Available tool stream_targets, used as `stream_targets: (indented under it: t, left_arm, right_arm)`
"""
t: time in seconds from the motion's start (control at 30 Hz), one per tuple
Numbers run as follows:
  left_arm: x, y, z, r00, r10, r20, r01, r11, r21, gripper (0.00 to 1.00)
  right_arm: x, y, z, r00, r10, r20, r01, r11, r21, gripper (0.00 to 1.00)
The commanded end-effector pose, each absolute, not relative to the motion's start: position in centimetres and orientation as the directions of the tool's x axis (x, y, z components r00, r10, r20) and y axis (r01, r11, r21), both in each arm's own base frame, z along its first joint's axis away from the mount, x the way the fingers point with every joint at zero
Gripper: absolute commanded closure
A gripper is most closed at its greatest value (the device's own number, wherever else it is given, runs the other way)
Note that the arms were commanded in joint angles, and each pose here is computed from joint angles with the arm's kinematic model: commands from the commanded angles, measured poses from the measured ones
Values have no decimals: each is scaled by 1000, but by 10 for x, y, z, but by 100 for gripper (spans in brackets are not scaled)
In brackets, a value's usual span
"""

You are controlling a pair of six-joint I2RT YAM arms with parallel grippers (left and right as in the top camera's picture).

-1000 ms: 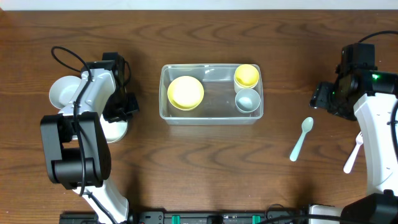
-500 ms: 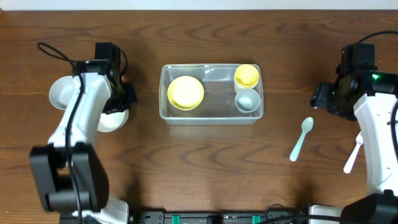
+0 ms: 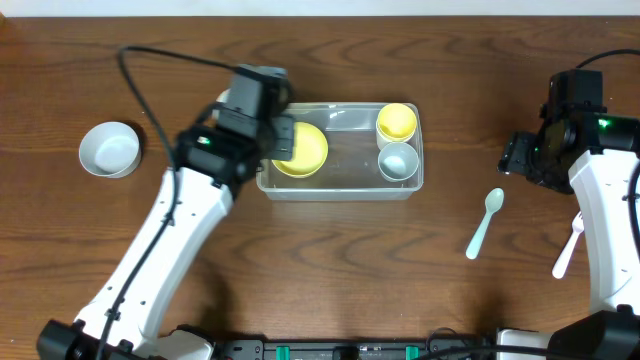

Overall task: Pack container
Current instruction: 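Carry the white plate into the bin and lay it on the yellow bowl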

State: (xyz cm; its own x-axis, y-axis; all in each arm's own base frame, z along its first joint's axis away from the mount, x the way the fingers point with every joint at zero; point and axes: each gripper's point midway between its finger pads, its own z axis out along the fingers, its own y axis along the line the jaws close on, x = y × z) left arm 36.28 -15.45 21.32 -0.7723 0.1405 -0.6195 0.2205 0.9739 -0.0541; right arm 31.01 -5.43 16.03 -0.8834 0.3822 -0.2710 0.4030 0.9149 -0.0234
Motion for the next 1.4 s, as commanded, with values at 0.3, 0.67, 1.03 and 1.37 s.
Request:
stream_targets:
  t: [0.3, 0.67, 1.03, 1.37]
  left_arm:
    - [379, -181, 143, -819, 284, -498, 295, 954, 58, 94]
    - [382, -184, 107, -852, 302, -428, 303, 951, 68, 94]
    - [383, -185, 107, -849, 300, -434, 302, 951, 66, 94]
    - [383, -185, 107, -850, 300, -433, 302, 951, 66, 49]
  right_arm:
    - [310, -55, 168, -873, 389, -294, 410, 912, -12, 26]
    - [310, -55, 168, -874, 389, -292, 410, 912, -12, 26]
    - [310, -55, 168, -874, 389, -292, 410, 912, -12, 26]
    - [310, -55, 168, -874, 389, -292, 410, 912, -12, 26]
